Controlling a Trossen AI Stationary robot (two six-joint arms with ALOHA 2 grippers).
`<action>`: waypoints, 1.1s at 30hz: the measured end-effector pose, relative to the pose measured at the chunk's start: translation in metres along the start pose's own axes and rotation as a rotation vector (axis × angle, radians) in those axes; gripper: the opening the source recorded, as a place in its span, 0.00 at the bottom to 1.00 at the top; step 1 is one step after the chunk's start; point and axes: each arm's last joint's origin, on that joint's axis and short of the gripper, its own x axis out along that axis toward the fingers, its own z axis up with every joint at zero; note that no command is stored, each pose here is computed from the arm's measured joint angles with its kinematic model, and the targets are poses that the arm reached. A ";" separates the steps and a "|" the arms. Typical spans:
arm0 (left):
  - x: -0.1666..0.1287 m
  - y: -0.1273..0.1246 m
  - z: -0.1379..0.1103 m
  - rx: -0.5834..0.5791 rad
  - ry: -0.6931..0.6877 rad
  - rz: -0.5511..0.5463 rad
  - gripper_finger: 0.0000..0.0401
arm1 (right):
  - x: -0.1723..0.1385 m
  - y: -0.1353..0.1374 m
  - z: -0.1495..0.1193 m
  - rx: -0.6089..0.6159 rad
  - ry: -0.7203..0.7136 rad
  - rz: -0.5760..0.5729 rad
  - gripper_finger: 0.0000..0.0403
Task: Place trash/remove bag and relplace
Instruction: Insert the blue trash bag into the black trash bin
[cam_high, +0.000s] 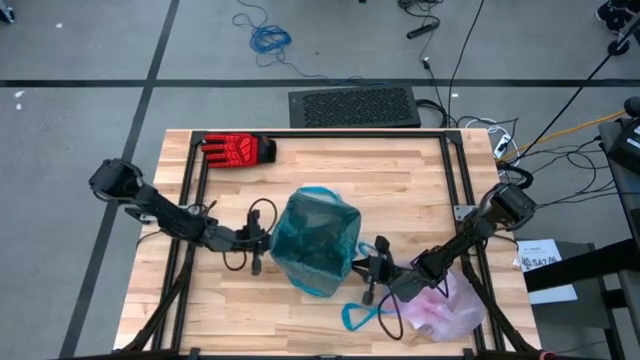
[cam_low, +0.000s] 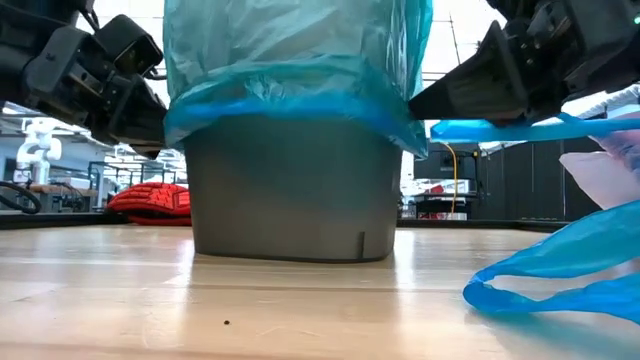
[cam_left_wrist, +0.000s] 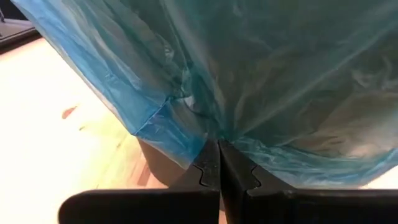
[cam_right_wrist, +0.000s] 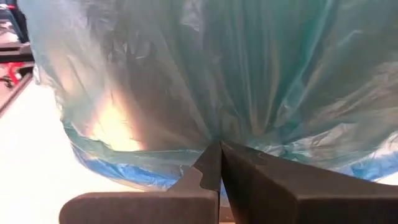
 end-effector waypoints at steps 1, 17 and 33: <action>0.001 0.000 -0.001 0.000 0.001 0.003 0.00 | 0.001 -0.001 0.000 -0.002 0.005 -0.006 0.00; -0.001 0.001 -0.006 0.034 -0.001 0.048 0.00 | 0.002 -0.006 -0.012 0.025 0.109 -0.008 0.00; -0.022 -0.016 0.005 0.066 -0.031 -0.072 0.00 | -0.030 0.021 0.030 -0.061 -0.120 0.105 0.00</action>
